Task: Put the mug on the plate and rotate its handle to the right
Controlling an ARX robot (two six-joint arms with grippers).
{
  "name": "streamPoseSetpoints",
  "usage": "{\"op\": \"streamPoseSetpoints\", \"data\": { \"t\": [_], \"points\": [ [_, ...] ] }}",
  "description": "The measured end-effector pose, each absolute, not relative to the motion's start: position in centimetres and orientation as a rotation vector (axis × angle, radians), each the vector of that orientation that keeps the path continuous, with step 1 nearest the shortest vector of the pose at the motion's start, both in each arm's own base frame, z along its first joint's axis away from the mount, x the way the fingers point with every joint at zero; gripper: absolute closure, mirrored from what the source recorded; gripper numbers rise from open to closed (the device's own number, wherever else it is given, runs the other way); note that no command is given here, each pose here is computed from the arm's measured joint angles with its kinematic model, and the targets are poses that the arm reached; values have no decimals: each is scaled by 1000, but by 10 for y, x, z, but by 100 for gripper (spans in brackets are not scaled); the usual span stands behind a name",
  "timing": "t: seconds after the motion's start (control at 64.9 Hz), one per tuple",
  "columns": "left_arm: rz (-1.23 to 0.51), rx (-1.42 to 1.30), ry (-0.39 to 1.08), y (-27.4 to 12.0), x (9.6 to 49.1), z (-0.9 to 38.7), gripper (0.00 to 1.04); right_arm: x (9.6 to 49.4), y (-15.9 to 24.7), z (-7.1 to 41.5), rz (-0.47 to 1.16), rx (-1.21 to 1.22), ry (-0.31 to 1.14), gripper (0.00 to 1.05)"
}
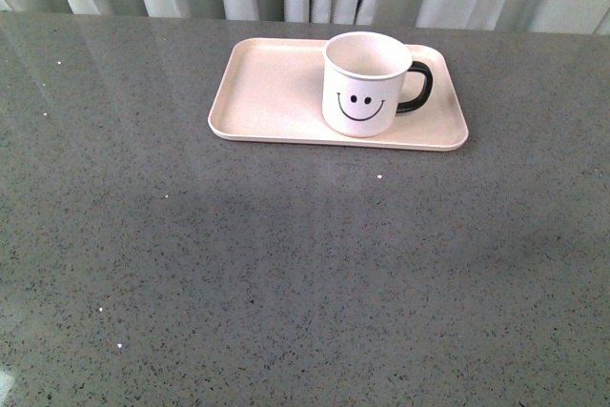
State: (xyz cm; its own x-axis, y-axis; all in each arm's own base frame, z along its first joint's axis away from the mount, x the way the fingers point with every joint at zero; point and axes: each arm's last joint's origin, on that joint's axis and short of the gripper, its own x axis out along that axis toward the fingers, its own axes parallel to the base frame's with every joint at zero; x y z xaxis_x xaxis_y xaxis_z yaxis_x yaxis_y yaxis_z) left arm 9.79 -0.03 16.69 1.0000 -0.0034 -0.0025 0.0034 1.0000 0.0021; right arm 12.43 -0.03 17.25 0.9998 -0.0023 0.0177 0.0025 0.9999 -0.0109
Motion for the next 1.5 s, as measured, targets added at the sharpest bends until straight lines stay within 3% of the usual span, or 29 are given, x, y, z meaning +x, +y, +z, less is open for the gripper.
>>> {"op": "streamPoseSetpoints", "data": {
  "t": [1.064, 1.295, 1.449, 1.495],
  "points": [
    [-3, 2, 2, 0, 98, 167, 9, 97, 0, 170, -3, -11, -15, 102],
    [-3, 2, 2, 0, 98, 167, 9, 97, 0, 170, -2, -11, -15, 55],
    [-3, 2, 2, 0, 98, 167, 9, 97, 0, 170, -2, -11, -15, 29],
    [-3, 2, 2, 0, 98, 167, 9, 97, 0, 170, -2, -11, -15, 16]
  ]
}}
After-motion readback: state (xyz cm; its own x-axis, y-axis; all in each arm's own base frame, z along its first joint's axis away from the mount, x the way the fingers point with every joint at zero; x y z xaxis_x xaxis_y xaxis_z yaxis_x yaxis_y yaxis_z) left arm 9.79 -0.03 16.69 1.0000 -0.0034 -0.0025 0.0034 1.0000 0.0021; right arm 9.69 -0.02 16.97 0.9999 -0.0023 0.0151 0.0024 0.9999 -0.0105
